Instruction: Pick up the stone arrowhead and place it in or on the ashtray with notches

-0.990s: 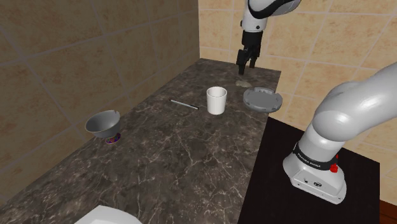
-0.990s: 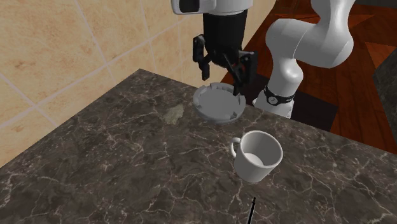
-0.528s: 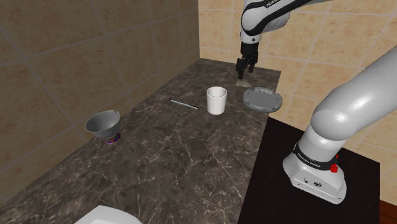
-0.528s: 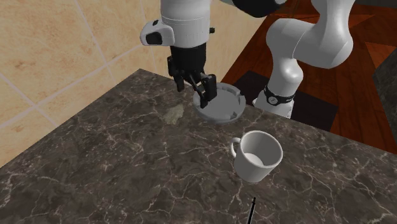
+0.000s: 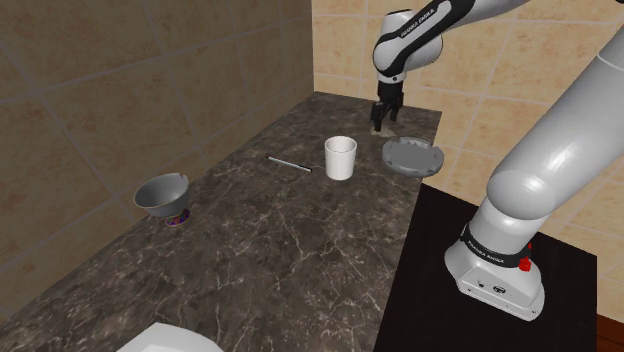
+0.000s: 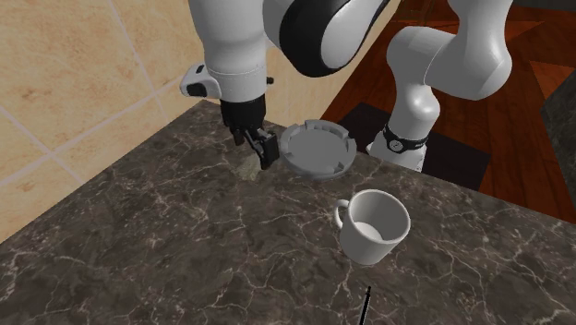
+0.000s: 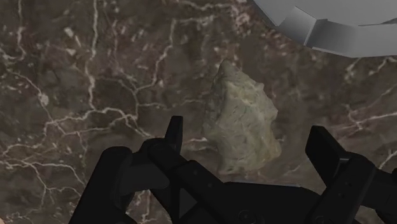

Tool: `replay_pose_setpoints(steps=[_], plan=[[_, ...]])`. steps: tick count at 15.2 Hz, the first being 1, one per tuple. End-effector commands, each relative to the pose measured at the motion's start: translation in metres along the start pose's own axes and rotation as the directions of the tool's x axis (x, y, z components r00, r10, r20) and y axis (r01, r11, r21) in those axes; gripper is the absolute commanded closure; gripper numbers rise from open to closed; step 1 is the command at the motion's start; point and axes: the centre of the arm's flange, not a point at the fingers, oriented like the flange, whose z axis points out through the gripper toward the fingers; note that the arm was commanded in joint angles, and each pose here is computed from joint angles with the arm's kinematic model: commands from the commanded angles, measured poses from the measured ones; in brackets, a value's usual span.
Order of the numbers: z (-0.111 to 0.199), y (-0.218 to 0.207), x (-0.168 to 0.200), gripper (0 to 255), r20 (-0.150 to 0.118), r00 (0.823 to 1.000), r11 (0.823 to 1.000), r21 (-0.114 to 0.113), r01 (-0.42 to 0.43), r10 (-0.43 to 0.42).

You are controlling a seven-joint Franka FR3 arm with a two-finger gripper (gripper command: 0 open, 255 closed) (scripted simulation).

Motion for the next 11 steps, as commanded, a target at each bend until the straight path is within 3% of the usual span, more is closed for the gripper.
replay_pose_setpoints(steps=[1,5,11], plan=[[0.01,0.001,0.002,0,-0.001,1.0,1.0,-0.001,-0.001,0.001],[0.034,0.001,0.002,0,-0.001,1.0,1.0,-0.001,-0.001,0.001],[0.034,0.001,0.002,0,-0.001,1.0,1.0,-0.001,-0.001,0.001]])
